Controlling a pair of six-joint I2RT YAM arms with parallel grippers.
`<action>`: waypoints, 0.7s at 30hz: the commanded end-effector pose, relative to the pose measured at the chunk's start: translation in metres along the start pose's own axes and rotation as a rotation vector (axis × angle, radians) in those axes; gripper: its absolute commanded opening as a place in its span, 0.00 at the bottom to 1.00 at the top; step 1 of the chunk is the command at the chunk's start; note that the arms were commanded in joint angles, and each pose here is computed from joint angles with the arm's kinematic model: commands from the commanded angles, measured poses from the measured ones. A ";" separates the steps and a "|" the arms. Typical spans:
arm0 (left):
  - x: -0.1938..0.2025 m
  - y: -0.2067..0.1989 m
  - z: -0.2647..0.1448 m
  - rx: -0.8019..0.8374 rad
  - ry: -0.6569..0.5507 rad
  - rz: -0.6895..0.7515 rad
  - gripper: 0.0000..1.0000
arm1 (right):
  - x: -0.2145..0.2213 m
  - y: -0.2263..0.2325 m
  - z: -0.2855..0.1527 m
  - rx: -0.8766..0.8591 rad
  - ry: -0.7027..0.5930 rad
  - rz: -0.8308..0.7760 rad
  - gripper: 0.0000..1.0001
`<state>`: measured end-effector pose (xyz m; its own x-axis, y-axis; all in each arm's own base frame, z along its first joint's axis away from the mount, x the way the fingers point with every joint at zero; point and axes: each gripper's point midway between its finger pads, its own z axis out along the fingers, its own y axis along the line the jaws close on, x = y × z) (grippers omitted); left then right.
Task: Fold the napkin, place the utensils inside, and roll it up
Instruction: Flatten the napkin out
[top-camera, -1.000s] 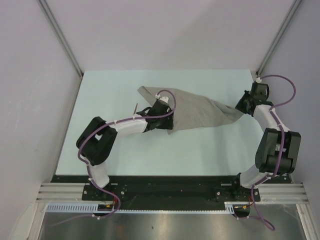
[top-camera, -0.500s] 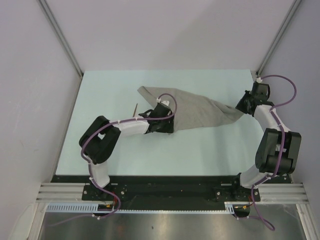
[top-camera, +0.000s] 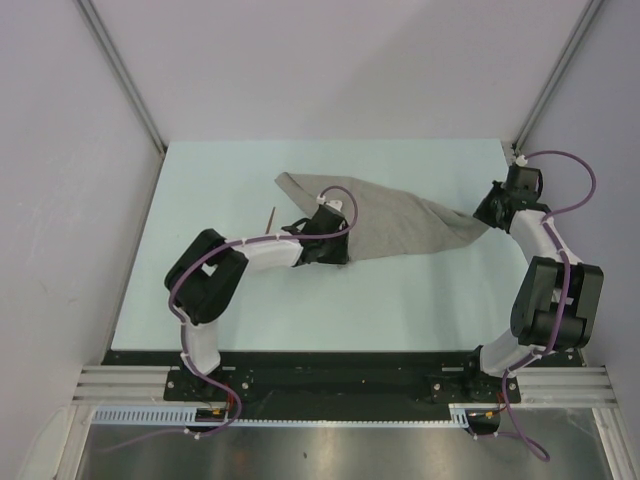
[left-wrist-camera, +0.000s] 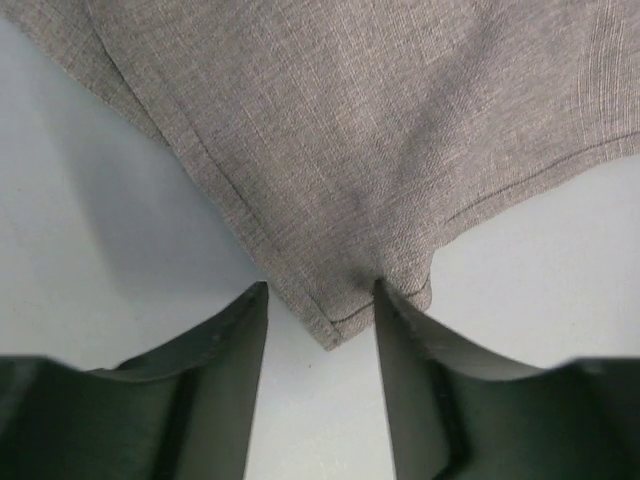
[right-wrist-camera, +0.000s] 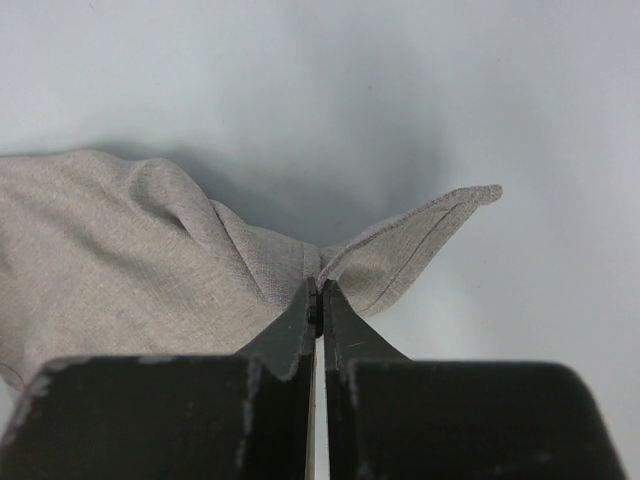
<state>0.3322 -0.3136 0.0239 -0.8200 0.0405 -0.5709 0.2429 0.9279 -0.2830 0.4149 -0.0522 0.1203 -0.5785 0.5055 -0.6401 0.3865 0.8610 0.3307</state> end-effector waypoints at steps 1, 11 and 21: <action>0.031 0.003 0.015 -0.011 0.096 -0.002 0.42 | -0.018 0.004 -0.014 -0.020 -0.067 0.004 0.00; -0.002 0.017 -0.009 -0.086 -0.054 -0.010 0.00 | -0.031 -0.023 -0.026 0.028 -0.093 0.035 0.00; -0.044 0.043 -0.051 -0.067 -0.209 -0.085 0.00 | -0.021 -0.096 -0.015 0.120 -0.031 0.155 0.51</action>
<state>0.3353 -0.2717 0.0411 -0.7759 -0.0421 -0.6295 0.1556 0.9542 -0.2556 0.3854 -0.1369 0.1265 -0.4640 0.6141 -0.6385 0.5435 0.7665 0.3422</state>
